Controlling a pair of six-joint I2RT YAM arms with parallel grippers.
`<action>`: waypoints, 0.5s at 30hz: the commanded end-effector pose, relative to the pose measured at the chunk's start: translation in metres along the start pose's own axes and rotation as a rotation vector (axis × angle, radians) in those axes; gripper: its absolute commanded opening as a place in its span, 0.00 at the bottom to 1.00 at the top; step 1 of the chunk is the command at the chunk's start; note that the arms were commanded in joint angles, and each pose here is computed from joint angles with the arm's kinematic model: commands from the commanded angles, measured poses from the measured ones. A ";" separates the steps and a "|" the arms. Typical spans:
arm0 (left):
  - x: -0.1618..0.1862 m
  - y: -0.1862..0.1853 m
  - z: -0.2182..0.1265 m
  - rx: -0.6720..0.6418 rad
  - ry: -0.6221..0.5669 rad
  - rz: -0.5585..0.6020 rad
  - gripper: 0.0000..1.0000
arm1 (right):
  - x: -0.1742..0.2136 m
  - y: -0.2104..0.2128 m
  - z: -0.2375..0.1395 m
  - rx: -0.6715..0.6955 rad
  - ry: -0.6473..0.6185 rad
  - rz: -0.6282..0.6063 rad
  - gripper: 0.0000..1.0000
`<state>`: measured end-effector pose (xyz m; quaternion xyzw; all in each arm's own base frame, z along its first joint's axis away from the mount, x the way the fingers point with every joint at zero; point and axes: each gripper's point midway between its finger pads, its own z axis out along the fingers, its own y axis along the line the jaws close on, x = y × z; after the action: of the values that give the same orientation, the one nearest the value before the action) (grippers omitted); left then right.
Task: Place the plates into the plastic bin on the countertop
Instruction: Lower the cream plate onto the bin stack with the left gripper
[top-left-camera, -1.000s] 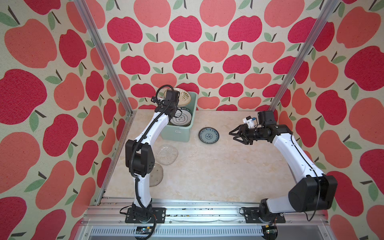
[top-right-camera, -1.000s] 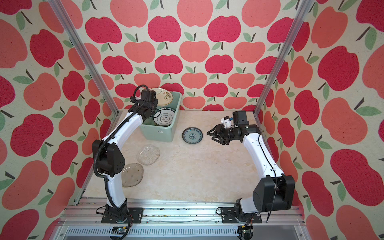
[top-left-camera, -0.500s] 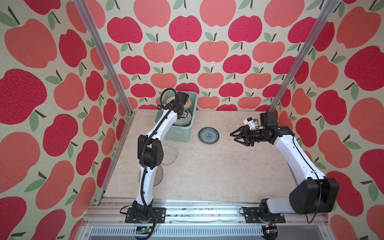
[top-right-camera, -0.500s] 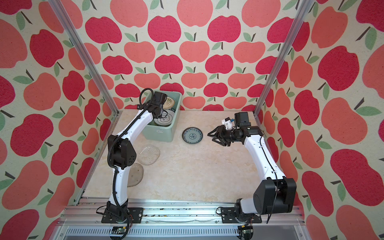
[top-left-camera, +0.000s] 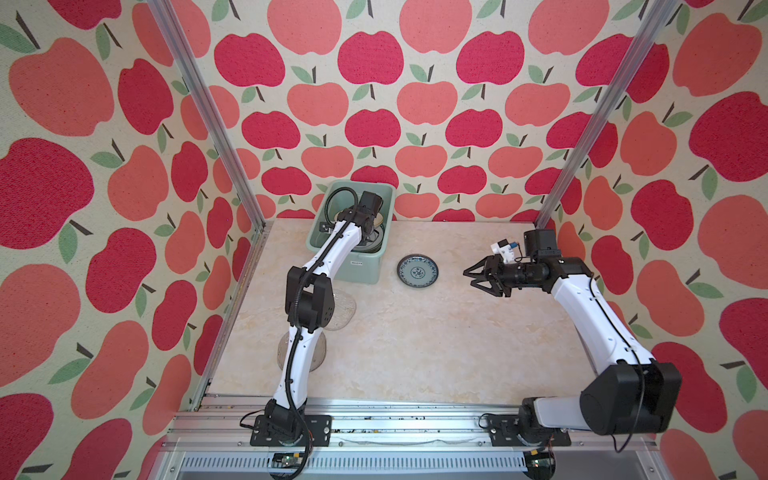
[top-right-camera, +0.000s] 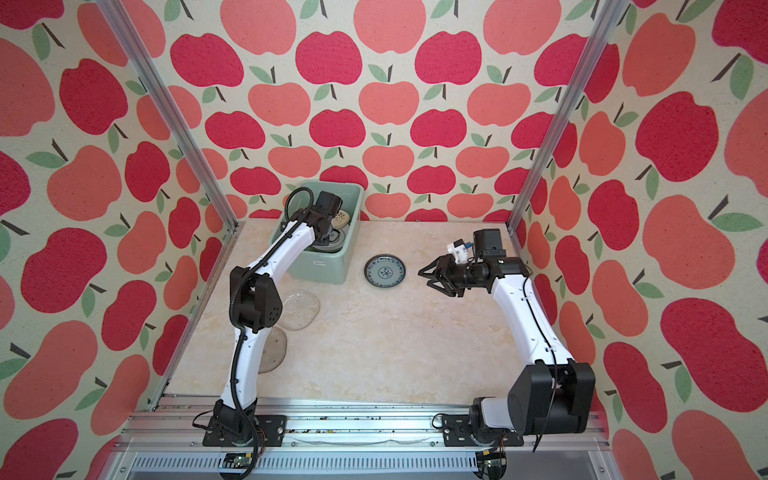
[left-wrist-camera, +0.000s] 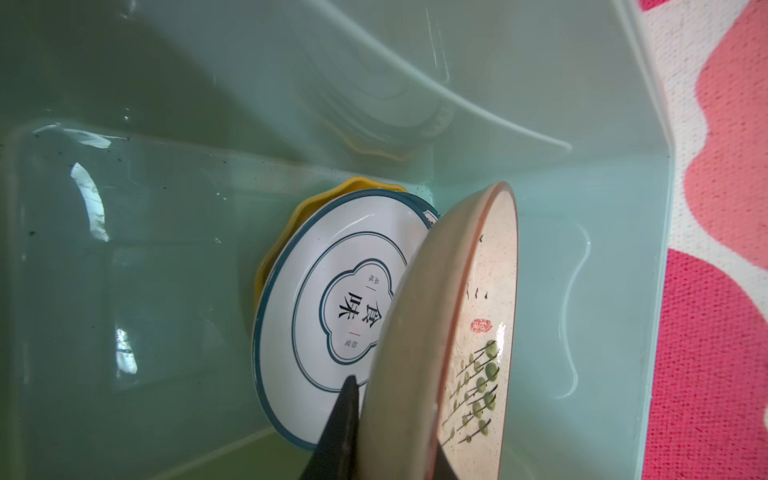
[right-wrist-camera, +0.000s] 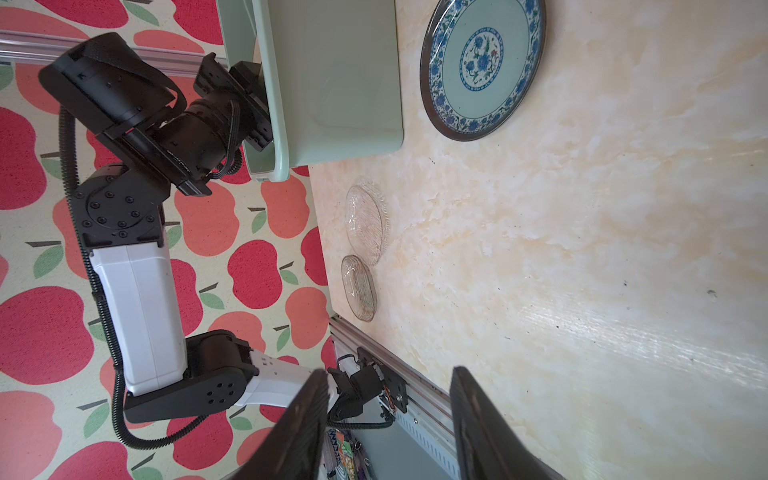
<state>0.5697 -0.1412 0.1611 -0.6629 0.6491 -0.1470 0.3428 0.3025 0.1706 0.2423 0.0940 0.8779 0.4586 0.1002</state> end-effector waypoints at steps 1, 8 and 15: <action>-0.010 -0.022 -0.007 0.059 -0.023 -0.069 0.00 | 0.001 0.006 -0.003 -0.025 -0.001 -0.033 0.50; -0.009 -0.006 0.011 0.003 -0.025 -0.049 0.00 | 0.000 0.006 -0.003 -0.027 0.000 -0.033 0.50; -0.004 0.004 0.023 -0.033 -0.008 -0.027 0.01 | -0.001 0.006 -0.002 -0.026 0.001 -0.032 0.50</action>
<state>0.5680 -0.1322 0.1183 -0.6703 0.6643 -0.1081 0.3126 0.3025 0.1711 0.2429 0.0929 0.8771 0.4605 0.1002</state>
